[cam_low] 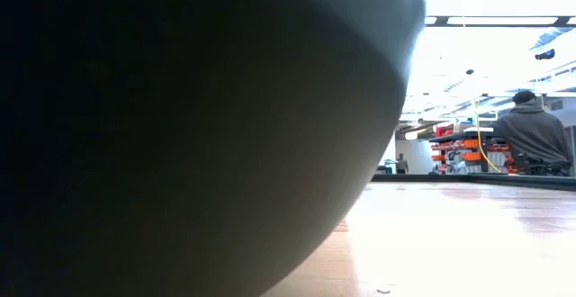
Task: Nest bowls inside each other
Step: Stack the blue bowl on top of the green bowl, then stack the black bowl on top of the blue bowl
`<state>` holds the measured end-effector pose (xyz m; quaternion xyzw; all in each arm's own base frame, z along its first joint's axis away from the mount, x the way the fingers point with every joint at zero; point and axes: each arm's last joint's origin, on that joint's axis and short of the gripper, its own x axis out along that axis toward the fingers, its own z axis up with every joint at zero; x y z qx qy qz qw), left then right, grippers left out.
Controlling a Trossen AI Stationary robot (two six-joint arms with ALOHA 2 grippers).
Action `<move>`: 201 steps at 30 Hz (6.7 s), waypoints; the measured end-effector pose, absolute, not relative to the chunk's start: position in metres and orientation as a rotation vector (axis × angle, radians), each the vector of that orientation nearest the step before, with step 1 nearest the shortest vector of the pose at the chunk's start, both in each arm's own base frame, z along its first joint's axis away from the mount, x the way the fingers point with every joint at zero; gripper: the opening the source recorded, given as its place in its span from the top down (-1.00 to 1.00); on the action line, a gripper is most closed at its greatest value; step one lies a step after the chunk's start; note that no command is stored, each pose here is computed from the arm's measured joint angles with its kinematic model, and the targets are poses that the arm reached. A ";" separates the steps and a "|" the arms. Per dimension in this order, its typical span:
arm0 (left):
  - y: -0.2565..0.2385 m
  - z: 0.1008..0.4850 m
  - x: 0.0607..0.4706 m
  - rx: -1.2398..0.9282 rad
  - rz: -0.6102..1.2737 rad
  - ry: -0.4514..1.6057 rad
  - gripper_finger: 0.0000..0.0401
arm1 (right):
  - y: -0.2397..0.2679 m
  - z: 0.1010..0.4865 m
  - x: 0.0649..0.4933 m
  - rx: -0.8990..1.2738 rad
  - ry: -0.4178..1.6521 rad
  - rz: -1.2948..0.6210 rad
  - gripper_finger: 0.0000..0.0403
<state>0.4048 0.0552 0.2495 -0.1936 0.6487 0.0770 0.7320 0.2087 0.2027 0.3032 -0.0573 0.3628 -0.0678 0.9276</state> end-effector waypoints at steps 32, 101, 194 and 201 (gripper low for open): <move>0.049 0.255 0.404 -0.397 0.165 1.403 0.65 | 0.202 0.303 0.209 -0.117 0.744 -0.141 0.72; 0.059 0.316 0.401 -0.336 0.198 1.198 0.69 | 0.196 0.303 0.215 -0.117 0.748 -0.165 0.72; -0.103 0.359 0.322 0.112 0.249 1.314 0.86 | 0.187 0.240 0.307 0.291 0.948 0.155 0.79; -0.123 0.390 0.288 0.113 0.367 1.104 0.82 | 0.193 0.233 0.340 0.238 1.002 0.184 0.79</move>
